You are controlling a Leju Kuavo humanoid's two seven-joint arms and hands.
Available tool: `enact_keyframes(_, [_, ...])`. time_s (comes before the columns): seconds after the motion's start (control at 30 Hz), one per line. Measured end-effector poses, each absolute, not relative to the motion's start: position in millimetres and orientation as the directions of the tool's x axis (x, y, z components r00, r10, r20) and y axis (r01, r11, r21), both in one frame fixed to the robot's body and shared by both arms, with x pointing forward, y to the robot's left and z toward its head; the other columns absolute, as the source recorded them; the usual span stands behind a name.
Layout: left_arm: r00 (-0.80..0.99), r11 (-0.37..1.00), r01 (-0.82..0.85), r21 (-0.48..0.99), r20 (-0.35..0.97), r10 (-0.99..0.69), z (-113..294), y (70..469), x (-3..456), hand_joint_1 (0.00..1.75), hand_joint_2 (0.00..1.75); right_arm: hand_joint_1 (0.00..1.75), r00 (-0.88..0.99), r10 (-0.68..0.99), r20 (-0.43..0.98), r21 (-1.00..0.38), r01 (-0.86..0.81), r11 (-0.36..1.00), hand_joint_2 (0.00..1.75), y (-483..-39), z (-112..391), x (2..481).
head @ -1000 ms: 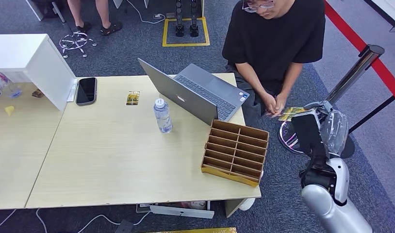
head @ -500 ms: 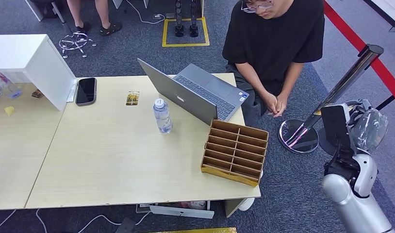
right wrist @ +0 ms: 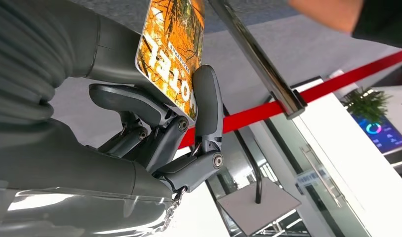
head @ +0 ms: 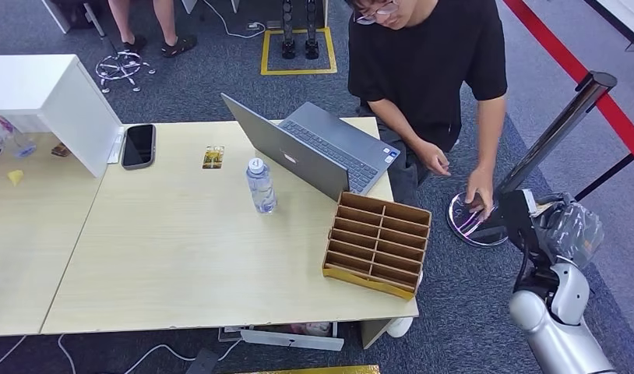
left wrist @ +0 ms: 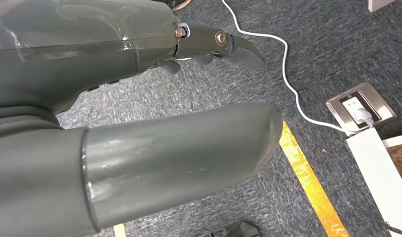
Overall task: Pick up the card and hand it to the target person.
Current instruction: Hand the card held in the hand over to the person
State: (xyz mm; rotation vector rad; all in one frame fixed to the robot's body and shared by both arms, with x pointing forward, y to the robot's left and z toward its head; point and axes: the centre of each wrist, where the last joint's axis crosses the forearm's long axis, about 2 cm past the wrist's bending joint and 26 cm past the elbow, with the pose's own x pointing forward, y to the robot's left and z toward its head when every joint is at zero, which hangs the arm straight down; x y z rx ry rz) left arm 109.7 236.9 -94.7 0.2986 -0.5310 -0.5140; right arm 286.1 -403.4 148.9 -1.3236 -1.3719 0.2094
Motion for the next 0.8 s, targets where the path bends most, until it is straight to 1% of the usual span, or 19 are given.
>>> enact_keyframes(0.33, [0.739, 0.831, 0.387, 0.399, 0.405, -0.538, -95, 237, 110, 0.0, 0.0, 1.47, 0.323, 0.755, 0.571, -0.772, 0.525, 0.359, 1.75, -399, 136, 285])
enact_keyframes(0.47, [0.739, 0.831, 0.388, 0.399, 0.405, -0.539, -95, 237, 110, 0.0, 0.0, 1.44, 0.327, 0.755, 0.568, -0.776, 0.52, 0.358, 1.75, -398, 134, 285])
enact_keyframes(0.57, [0.739, 0.831, 0.388, 0.399, 0.405, -0.539, -95, 237, 110, 0.0, 0.0, 1.39, 0.33, 0.755, 0.566, -0.778, 0.517, 0.357, 1.75, -399, 133, 285])
enact_keyframes(0.6, [0.739, 0.831, 0.388, 0.399, 0.405, -0.539, -95, 237, 110, 0.0, 0.0, 1.32, 0.331, 0.755, 0.566, -0.778, 0.516, 0.357, 1.75, -399, 132, 285])
enact_keyframes(0.67, [0.739, 0.831, 0.388, 0.399, 0.405, -0.539, -95, 237, 110, 0.0, 0.0, 0.78, 0.334, 0.754, 0.565, -0.78, 0.515, 0.356, 1.75, -399, 132, 285])
enact_keyframes(0.7, [0.739, 0.831, 0.388, 0.399, 0.405, -0.539, -95, 237, 110, 0.0, 0.0, 0.45, 0.336, 0.753, 0.565, -0.78, 0.514, 0.356, 1.75, -399, 132, 285])
enact_keyframes(0.73, [0.739, 0.831, 0.388, 0.399, 0.405, -0.539, -95, 237, 110, 0.0, 0.0, 0.15, 0.338, 0.753, 0.565, -0.781, 0.513, 0.356, 1.75, -399, 131, 285])
enact_keyframes(0.8, [0.739, 0.831, 0.388, 0.398, 0.405, -0.539, -95, 237, 110, 0.0, 0.0, 0.0, 0.339, 0.753, 0.564, -0.783, 0.51, 0.357, 1.75, -398, 131, 285])
